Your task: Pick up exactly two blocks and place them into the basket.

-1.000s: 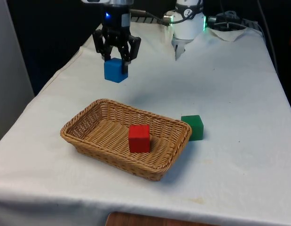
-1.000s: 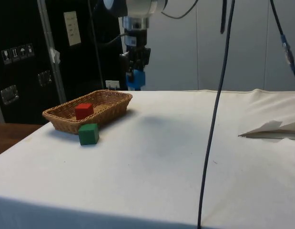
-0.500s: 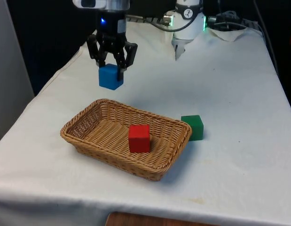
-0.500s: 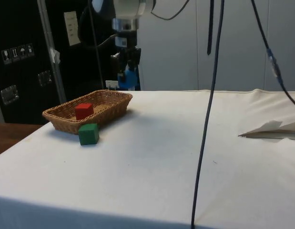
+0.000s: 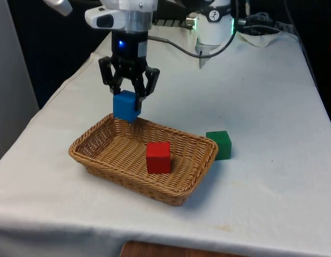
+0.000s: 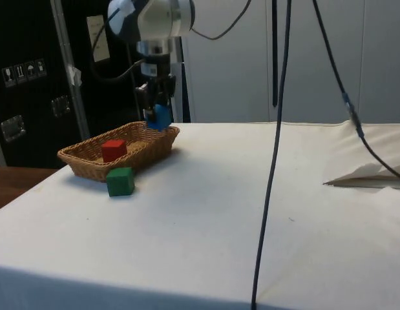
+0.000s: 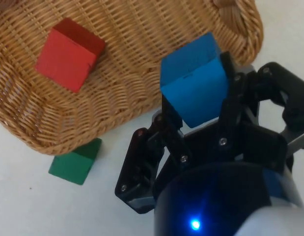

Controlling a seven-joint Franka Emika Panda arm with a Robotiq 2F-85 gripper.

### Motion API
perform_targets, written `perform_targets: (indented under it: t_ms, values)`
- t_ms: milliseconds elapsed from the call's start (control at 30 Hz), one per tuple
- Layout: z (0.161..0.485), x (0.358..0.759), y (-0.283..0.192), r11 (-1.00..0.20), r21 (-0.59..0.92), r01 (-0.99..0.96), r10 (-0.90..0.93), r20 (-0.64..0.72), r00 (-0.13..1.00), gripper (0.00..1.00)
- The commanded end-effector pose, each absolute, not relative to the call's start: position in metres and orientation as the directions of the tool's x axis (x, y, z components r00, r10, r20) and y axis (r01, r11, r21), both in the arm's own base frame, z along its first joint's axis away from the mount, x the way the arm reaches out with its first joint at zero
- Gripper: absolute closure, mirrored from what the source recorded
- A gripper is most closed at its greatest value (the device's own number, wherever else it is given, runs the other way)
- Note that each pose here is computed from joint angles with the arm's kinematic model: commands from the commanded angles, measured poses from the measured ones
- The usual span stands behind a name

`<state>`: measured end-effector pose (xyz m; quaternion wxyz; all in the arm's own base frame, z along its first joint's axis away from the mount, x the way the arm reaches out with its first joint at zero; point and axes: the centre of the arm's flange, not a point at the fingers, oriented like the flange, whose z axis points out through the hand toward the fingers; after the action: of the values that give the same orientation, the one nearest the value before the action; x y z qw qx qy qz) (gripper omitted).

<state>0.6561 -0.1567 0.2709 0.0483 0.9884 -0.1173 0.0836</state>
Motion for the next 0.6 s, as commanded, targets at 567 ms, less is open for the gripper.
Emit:
perform_targets:
  t_ms: [567]
  values:
    - [0.235, 0.697, -0.145, -0.97, 0.058, -0.235, -0.215, 0.242, 0.946, 1.0]
